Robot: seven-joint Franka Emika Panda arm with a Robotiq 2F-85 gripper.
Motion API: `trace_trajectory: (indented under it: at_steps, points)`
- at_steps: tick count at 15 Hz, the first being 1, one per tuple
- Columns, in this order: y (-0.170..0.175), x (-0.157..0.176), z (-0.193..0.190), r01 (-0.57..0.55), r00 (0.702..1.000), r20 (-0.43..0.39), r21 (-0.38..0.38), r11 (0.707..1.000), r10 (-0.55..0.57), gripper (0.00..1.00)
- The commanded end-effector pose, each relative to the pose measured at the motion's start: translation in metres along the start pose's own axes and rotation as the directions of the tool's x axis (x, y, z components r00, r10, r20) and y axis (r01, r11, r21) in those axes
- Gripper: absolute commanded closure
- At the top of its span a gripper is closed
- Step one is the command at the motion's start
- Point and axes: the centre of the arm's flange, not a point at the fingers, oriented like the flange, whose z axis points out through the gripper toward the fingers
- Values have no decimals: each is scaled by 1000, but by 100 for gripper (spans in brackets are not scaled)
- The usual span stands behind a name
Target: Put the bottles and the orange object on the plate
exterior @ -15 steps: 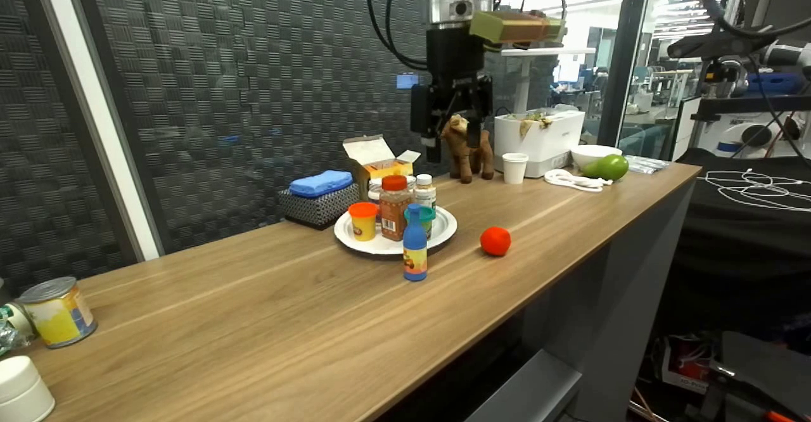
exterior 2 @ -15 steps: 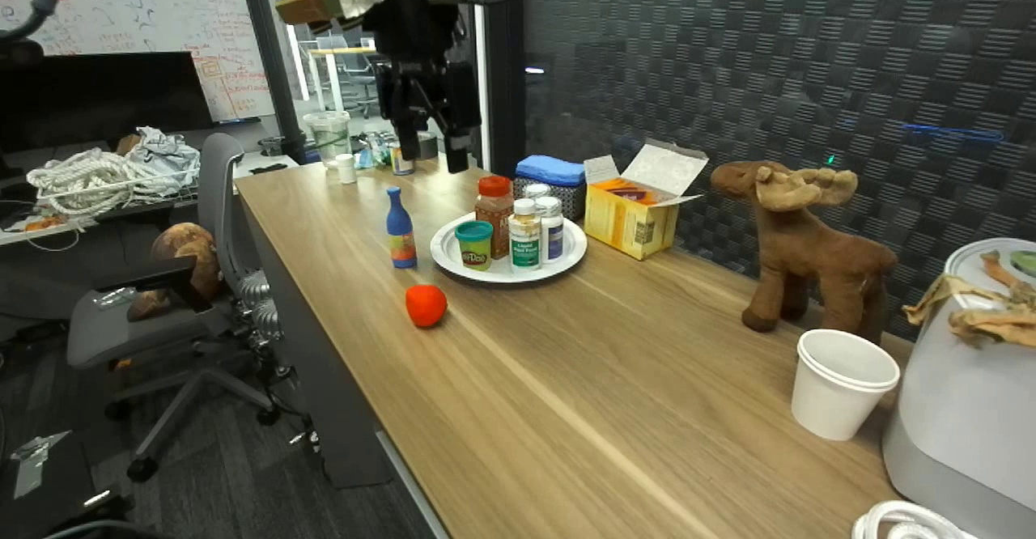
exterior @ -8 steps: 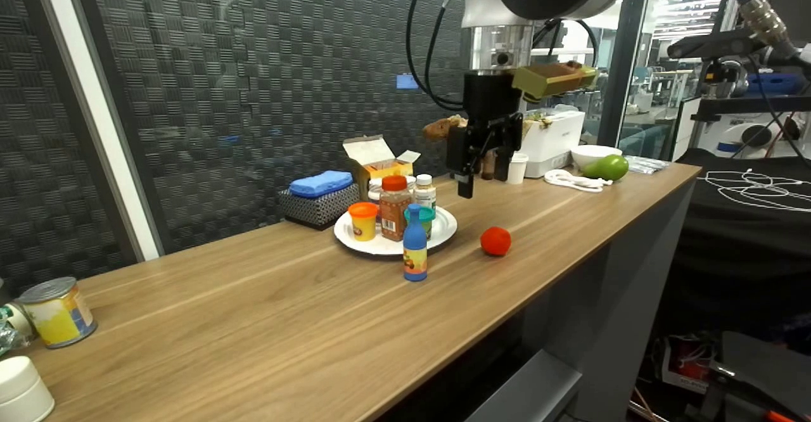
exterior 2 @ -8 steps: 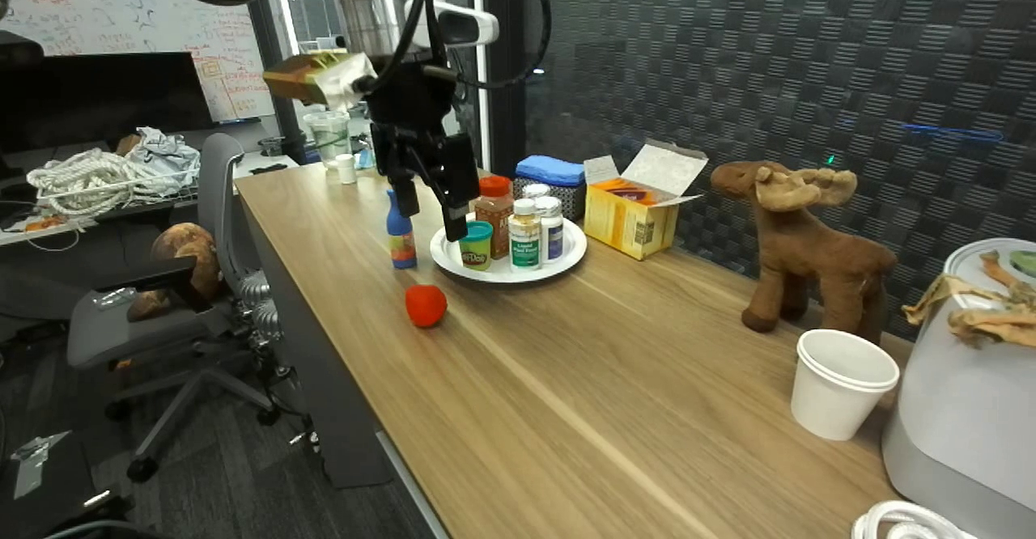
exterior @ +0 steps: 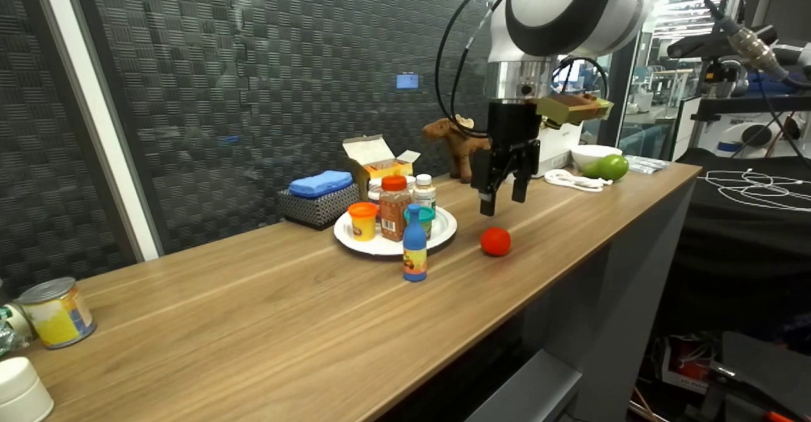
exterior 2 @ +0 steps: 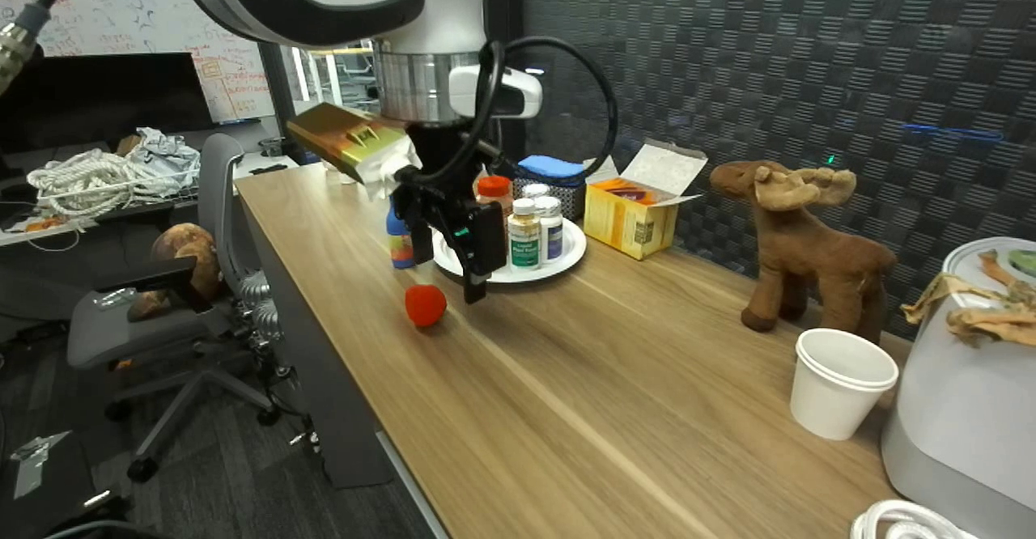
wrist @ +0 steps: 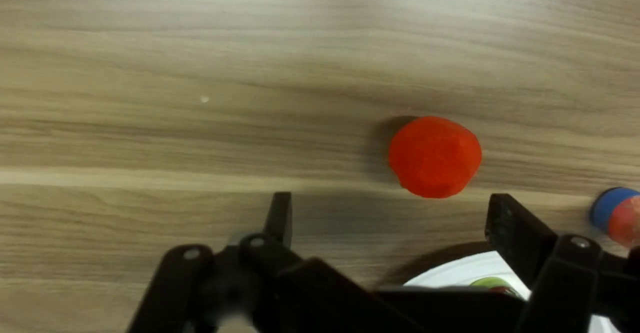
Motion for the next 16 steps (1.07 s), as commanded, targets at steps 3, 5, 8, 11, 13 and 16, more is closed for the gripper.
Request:
trace_trajectory:
  at_steps: [3, 5, 8, 11, 13, 16]
  points:
    - [-4, -1, 16, 47, 999, 13, 116, 992, -49, 0]
    - [-5, -2, 22, 48, 998, 28, 142, 989, -52, 0]
    - [-7, -3, 30, 43, 997, 53, 169, 985, -53, 0]
    - [-10, -4, 36, 44, 996, 74, 166, 985, -57, 14]
    - [-11, -4, 40, 45, 995, 81, 159, 986, -59, 34]
    - [-12, -2, 42, 48, 995, 82, 143, 989, -60, 58]
